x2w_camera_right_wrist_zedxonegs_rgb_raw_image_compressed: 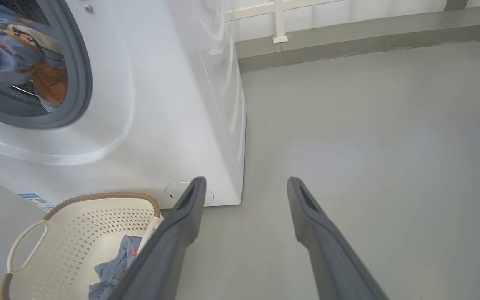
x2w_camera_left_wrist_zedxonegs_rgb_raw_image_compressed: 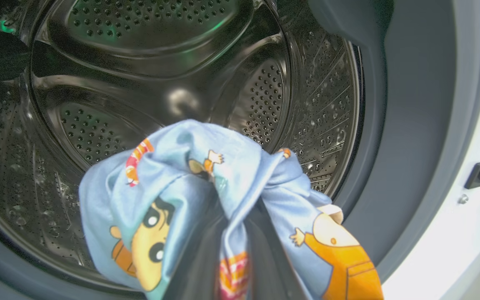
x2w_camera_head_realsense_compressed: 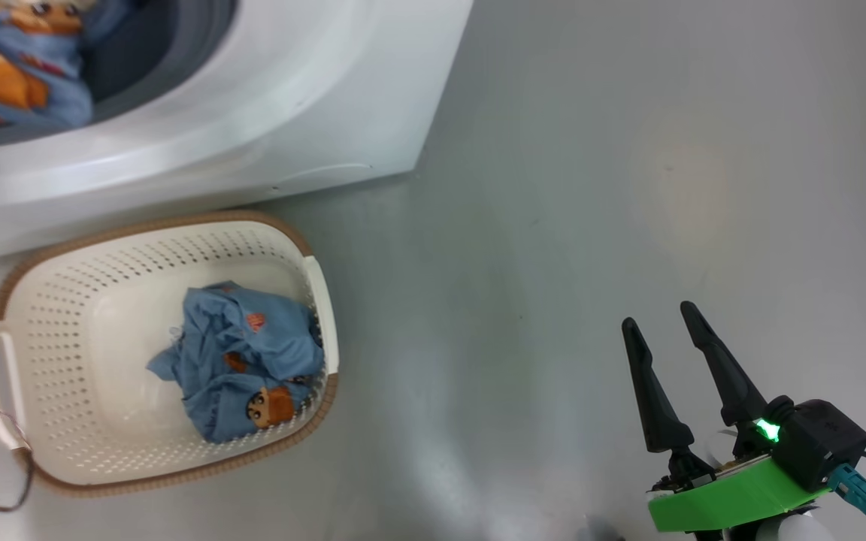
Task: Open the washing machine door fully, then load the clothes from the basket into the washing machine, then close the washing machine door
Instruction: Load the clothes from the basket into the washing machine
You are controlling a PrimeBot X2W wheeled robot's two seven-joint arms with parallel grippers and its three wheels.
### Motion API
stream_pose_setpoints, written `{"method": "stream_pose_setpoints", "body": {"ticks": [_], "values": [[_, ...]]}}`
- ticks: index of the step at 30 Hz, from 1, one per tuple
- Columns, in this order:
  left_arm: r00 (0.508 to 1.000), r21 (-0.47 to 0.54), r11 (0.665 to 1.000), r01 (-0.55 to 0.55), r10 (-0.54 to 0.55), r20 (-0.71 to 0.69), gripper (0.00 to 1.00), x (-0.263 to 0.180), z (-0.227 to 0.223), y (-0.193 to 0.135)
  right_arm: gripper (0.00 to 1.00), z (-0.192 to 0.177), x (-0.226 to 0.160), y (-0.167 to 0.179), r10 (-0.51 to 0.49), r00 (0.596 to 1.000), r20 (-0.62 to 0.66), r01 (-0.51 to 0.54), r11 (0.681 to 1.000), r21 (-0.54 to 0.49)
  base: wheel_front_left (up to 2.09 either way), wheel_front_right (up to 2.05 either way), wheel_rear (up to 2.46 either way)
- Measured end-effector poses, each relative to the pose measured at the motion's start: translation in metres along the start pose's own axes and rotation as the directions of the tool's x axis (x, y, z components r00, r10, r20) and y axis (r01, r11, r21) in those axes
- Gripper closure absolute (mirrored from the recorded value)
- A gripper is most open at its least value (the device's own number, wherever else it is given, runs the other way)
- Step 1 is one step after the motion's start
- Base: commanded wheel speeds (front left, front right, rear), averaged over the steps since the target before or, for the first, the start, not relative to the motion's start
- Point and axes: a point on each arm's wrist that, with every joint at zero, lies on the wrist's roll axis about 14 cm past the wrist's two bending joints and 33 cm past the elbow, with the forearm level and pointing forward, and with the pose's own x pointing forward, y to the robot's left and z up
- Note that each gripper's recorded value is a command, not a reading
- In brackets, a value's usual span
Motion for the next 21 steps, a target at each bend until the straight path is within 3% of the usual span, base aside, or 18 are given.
{"method": "stream_pose_setpoints", "body": {"ticks": [21], "values": [[0.993,0.023,0.996,0.092,-0.090,-0.082,1.00,0.086,-0.035,-0.004,0.00,-0.030,-0.008,-0.007,-0.033,0.994,-0.100,0.034,0.999,0.009,0.00,0.00,0.00]]}}
